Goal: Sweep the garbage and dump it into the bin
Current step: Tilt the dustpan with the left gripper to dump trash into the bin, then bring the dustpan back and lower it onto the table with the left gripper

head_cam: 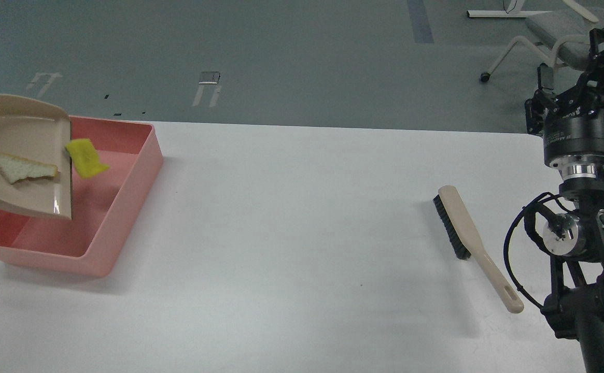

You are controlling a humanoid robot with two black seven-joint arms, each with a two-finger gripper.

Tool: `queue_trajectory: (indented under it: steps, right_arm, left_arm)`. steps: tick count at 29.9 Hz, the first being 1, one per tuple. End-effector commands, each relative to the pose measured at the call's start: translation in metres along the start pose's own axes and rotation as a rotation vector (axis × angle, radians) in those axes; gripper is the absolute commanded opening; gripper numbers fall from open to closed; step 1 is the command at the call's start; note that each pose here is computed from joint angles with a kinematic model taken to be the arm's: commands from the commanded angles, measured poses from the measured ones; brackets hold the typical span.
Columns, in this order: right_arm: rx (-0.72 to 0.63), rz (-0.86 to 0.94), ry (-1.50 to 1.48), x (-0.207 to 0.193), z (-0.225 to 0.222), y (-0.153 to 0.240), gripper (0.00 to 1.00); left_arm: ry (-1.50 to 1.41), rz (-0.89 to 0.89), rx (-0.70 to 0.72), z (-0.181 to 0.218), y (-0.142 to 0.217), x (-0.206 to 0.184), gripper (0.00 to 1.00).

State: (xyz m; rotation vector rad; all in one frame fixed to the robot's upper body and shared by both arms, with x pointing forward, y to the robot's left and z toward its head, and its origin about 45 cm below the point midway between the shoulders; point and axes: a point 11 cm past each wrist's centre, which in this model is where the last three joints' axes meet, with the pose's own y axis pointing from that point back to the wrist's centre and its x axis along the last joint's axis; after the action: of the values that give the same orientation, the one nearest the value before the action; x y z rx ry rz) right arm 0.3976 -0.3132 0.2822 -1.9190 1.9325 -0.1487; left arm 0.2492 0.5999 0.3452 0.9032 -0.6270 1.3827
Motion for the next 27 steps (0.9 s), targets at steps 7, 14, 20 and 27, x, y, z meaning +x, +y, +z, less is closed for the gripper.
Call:
queue_trajectory:
  steps: [7, 14, 20, 27]
  right_arm:
    - [-0.004, 0.006, -0.041, 0.001, 0.002, 0.002, 0.95]
    - [-0.006, 0.007, -0.04, 0.002, 0.002, 0.003, 0.95]
    - [-0.017, 0.012, -0.038, 0.004, 0.006, 0.007, 0.97]
    - [0.004, 0.001, -0.037, 0.001, -0.002, 0.014, 0.97]
  left_arm:
    - [-0.361, -0.105, -0.147, 0.075, -0.022, 0.032, 0.0]
    - [-0.371, -0.068, -0.216, 0.11, -0.03, 0.04, 0.0]
    - [0.082, -0.018, -0.346, 0.127, -0.033, 0.035, 0.0]
    - [0.552, -0.055, -0.392, 0.119, -0.058, -0.031, 0.0]
